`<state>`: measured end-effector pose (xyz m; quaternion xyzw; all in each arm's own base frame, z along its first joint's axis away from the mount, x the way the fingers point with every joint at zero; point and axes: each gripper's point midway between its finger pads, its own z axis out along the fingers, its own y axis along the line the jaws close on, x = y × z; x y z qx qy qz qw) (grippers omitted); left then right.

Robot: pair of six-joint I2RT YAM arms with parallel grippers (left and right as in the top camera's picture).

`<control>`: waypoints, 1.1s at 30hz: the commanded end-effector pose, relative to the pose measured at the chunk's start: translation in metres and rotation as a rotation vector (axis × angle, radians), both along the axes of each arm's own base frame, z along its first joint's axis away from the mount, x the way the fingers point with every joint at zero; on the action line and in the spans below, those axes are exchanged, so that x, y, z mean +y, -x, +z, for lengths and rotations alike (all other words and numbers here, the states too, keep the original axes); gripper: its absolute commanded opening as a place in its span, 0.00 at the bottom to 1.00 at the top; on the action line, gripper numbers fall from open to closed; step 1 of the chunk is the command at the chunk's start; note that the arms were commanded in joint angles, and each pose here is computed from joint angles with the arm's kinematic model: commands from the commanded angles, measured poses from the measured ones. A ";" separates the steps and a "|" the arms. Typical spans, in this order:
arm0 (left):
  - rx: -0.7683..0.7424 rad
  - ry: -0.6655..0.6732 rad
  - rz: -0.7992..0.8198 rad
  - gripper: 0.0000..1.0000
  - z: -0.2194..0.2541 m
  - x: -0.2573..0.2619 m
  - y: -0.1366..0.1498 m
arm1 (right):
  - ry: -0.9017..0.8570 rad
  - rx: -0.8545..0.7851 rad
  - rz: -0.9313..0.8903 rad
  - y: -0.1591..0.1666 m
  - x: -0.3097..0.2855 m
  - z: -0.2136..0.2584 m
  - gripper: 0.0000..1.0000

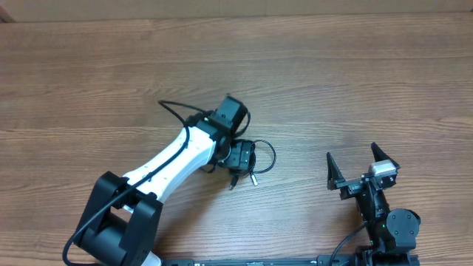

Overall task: Untangle cables
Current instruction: 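Close the left gripper on the bundle and lift it off the table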

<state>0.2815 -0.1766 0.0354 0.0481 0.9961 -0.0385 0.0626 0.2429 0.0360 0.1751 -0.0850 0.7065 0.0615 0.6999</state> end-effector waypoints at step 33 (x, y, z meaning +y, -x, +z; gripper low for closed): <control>0.022 -0.024 0.252 0.59 -0.049 0.004 -0.011 | 0.001 -0.004 -0.002 0.000 -0.001 -0.002 1.00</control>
